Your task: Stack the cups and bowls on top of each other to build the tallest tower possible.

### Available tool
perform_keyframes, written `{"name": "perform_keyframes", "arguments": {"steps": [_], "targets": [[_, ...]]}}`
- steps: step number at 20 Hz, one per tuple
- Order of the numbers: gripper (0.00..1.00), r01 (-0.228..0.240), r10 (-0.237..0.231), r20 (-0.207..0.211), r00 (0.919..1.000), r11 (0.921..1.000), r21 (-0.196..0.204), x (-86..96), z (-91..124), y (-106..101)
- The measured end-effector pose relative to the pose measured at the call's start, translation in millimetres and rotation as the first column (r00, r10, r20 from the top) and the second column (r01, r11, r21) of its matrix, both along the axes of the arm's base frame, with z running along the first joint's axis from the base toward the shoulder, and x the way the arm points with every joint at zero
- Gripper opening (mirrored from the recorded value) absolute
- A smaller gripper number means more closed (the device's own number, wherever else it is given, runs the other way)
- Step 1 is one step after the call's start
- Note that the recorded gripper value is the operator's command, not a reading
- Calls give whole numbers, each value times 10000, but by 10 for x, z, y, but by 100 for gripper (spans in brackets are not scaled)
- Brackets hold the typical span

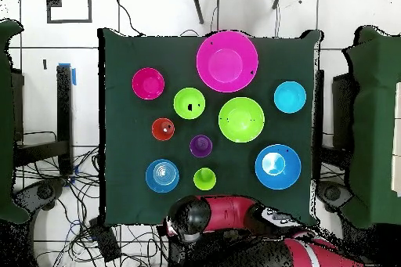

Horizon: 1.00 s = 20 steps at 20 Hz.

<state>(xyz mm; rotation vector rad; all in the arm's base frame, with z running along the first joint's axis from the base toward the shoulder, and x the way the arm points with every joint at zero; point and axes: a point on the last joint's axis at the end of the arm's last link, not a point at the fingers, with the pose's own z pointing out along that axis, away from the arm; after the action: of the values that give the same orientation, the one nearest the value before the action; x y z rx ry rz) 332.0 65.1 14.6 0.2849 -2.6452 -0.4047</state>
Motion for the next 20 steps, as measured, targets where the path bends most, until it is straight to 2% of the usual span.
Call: {"name": "perform_keyframes", "arguments": {"steps": [7,11,16,20], "targets": [[100,-6,6,186,9998,10000,-11,124,-41,-15],[100,-184,185,428,9989,9998,-19,200,-80,-35],[100,-627,636,774,9950,9979,-146,258,-102,-73],[100,-1206,1238,1141,9857,9921,-346,319,-115,-79]]}}
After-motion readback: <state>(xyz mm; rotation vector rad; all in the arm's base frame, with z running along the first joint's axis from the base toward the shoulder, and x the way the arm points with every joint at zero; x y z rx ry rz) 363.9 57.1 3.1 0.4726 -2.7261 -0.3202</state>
